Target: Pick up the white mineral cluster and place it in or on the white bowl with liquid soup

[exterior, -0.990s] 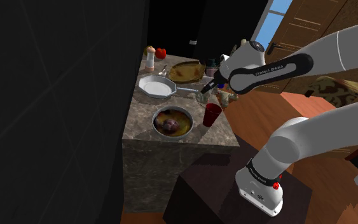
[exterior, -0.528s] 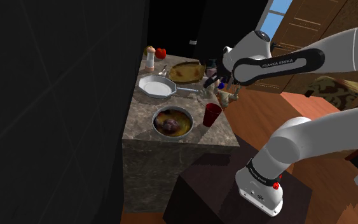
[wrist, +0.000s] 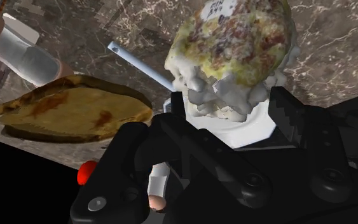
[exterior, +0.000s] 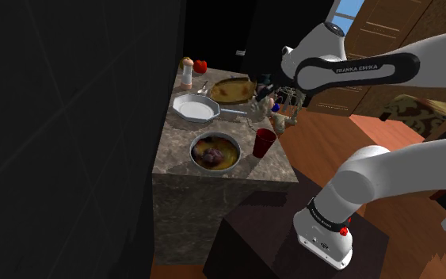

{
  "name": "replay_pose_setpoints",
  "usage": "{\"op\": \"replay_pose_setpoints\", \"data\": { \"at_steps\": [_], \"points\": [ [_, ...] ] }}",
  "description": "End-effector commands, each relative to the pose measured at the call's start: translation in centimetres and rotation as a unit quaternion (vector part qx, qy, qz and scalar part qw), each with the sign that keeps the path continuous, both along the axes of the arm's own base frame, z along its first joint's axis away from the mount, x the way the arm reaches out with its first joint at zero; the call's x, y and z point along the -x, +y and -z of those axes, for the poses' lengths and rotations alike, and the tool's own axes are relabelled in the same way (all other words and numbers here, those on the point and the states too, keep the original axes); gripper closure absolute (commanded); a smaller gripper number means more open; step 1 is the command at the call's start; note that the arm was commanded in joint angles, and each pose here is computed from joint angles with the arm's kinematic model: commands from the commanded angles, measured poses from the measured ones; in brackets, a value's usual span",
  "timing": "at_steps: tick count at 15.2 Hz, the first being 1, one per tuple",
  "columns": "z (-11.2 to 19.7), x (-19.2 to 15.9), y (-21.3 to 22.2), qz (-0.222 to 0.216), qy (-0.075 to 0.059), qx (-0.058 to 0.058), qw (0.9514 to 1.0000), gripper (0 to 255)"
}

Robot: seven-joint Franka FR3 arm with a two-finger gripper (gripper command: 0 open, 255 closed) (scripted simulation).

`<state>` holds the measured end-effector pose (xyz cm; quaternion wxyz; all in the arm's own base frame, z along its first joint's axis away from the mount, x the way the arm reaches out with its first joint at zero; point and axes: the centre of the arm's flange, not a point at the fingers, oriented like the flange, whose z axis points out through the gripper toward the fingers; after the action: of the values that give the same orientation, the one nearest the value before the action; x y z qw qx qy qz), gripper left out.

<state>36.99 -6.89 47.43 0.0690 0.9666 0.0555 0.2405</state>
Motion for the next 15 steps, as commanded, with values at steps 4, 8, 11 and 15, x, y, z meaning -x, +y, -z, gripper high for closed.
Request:
{"op": "replay_pose_setpoints", "data": {
  "at_steps": [4, 8, 11, 15],
  "points": [
    [-1.1, 0.5, 5.9, 0.0, 0.0, 0.0, 1.0, 255],
    [-2.0, 0.9, 11.1, 0.0, 0.0, 0.0, 1.0, 255],
    [-2.7, 1.2, 15.0, 0.0, 0.0, 0.0, 1.0, 255],
    [-3.5, 1.6, 20.2, 0.0, 0.0, 0.0, 1.0, 255]
  ]
}}
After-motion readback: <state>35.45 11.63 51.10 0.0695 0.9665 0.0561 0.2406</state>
